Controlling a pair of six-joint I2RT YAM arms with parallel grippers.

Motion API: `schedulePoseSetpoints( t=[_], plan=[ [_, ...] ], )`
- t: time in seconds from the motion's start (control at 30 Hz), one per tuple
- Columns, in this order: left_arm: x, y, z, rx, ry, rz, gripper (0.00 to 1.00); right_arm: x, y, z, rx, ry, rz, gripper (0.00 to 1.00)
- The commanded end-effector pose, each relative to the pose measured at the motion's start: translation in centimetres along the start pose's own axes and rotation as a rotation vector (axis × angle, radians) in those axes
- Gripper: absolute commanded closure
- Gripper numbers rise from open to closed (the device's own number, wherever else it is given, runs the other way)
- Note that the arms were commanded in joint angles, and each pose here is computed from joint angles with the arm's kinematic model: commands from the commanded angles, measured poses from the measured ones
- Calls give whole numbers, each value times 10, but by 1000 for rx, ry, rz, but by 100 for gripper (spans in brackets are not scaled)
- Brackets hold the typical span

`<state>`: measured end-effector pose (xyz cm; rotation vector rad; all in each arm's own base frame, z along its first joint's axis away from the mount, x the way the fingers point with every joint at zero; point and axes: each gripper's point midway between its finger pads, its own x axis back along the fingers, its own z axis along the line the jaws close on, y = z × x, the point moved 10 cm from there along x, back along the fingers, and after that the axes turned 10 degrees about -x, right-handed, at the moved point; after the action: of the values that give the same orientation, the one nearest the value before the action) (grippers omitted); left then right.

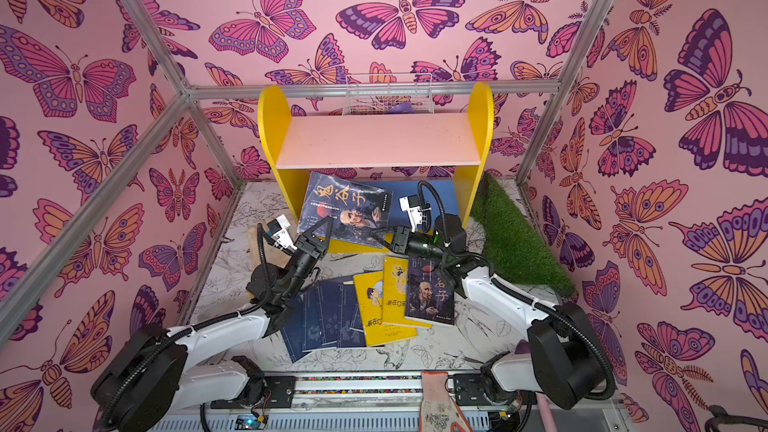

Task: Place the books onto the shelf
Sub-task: 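Lift the purple book with both grippers and tilt it toward the shelf, then lay the purple book on the blue shelf with right gripper while left withdraws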

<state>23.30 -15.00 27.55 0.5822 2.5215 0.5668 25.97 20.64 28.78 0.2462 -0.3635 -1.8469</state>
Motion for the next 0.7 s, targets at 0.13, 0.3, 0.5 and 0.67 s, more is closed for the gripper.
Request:
schedulePoseSetpoints(
  t=[0.13,0.3,0.5,0.67],
  plan=[
    [32,3,11,-97,166,-22,51,-8,20,15,67,-42,-130,100],
    [56,15,10,-207,325,-29,21,-20,33,10,71,-48,-168,100],
    [84,31,6,-313,476,-37,21,-42,48,3,59,-22,-143,100],
    [107,39,9,-336,695,-20,21,-62,59,-16,73,-100,-91,100]
  ],
)
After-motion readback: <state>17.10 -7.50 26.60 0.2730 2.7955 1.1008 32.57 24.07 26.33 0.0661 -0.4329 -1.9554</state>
